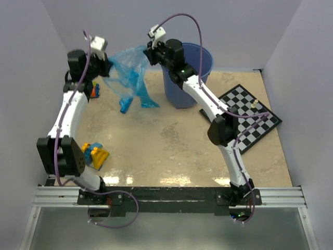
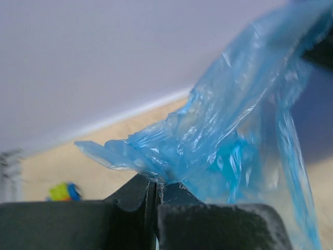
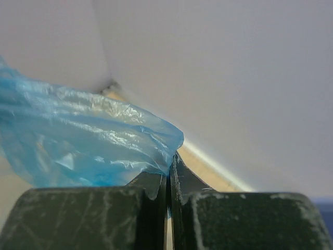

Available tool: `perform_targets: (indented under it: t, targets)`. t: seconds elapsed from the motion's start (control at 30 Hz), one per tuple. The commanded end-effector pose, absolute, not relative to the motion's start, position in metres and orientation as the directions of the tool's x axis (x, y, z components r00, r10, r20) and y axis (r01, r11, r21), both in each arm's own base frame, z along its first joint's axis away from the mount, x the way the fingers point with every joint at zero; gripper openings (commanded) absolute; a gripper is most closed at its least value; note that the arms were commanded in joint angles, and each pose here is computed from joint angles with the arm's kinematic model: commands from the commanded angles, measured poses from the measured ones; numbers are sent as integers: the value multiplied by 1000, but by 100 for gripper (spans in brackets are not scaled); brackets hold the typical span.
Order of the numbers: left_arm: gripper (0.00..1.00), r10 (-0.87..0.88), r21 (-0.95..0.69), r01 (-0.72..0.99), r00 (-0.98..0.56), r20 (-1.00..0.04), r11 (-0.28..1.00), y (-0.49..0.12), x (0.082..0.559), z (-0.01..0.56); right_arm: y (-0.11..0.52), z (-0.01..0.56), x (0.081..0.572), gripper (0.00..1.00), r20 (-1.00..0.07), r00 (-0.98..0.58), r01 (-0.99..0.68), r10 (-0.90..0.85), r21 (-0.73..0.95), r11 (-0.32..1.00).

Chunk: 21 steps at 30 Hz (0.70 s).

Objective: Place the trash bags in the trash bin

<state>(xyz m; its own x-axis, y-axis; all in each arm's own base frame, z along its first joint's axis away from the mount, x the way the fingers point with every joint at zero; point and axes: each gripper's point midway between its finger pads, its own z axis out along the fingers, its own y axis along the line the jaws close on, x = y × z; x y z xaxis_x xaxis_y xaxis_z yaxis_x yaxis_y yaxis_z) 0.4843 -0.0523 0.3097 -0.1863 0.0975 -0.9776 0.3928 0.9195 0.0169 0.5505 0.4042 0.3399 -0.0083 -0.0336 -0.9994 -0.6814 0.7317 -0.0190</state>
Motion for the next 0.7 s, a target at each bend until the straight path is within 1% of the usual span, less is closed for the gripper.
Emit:
perform_targets:
  t: [0.0, 0.07, 0.1, 0.13, 0.2, 0.27, 0.3, 0.33, 0.37, 0.4, 0.43, 0.47, 0.5, 0.53, 0.57, 0.6, 0.63, 0.67]
  targets:
    - [0, 151, 189, 235, 174, -973, 953, -22, 519, 471, 372, 488, 565, 0, -891, 435, -491, 129, -115, 864]
    - [0, 149, 219, 202, 314, -938, 955, -21, 513, 536, 341, 564, 537, 0, -737, 632, -422, 242, -65, 904]
    - [0, 141, 233, 178, 418, -898, 956, -22, 502, 577, 327, 594, 518, 0, -651, 701, -411, 292, -34, 911]
    - [0, 137, 254, 158, 525, -840, 954, -24, 486, 617, 313, 627, 491, 0, -545, 767, -415, 339, -18, 910]
    - [0, 121, 298, 139, 697, -707, 944, -34, 445, 676, 300, 676, 437, 0, -363, 853, -419, 375, -49, 907]
    - [0, 115, 358, 107, 830, -546, 928, -49, 397, 719, 301, 701, 388, 0, -224, 906, -388, 358, -107, 915]
    - [0, 125, 382, 81, 866, -484, 921, -57, 379, 732, 301, 709, 367, 0, -167, 927, -360, 336, -142, 922]
    - [0, 138, 412, 58, 892, -430, 909, -68, 364, 742, 306, 710, 355, 0, -144, 934, -347, 326, -165, 923]
    - [0, 154, 448, 39, 909, -386, 893, -81, 352, 747, 309, 709, 347, 0, -127, 940, -334, 315, -179, 925]
    - [0, 160, 470, 33, 917, -364, 882, -90, 345, 745, 312, 704, 344, 0, -125, 946, -318, 298, -191, 929]
    - [0, 158, 498, 23, 935, -318, 867, -104, 322, 746, 317, 693, 344, 0, -133, 953, -295, 272, -206, 933]
    - [0, 157, 529, 41, 933, -325, 848, -115, 320, 727, 320, 678, 346, 0, -140, 965, -249, 222, -231, 941]
    - [0, 152, 568, 74, 928, -340, 820, -126, 312, 704, 330, 640, 364, 0, -218, 963, -217, 159, -276, 936]
    - [0, 158, 623, 197, 870, -467, 757, -148, 335, 631, 330, 599, 377, 0, -331, 940, -192, 80, -323, 927]
    - [0, 180, 679, 341, 799, -574, 651, -171, 343, 555, 341, 534, 398, 0, -479, 877, -204, -32, -432, 879]
    - [0, 250, 735, 515, 716, -652, 442, -194, 335, 463, 351, 440, 411, 0, -605, 771, -278, -198, -599, 751]
    - [0, 361, 678, 705, 590, -723, 206, -205, 311, 350, 351, 346, 403, 0, -633, 677, -410, -375, -748, 522]
    - [0, 447, 569, 819, 485, -752, 70, -201, 277, 275, 329, 259, 377, 0, -646, 588, -573, -487, -758, 312]
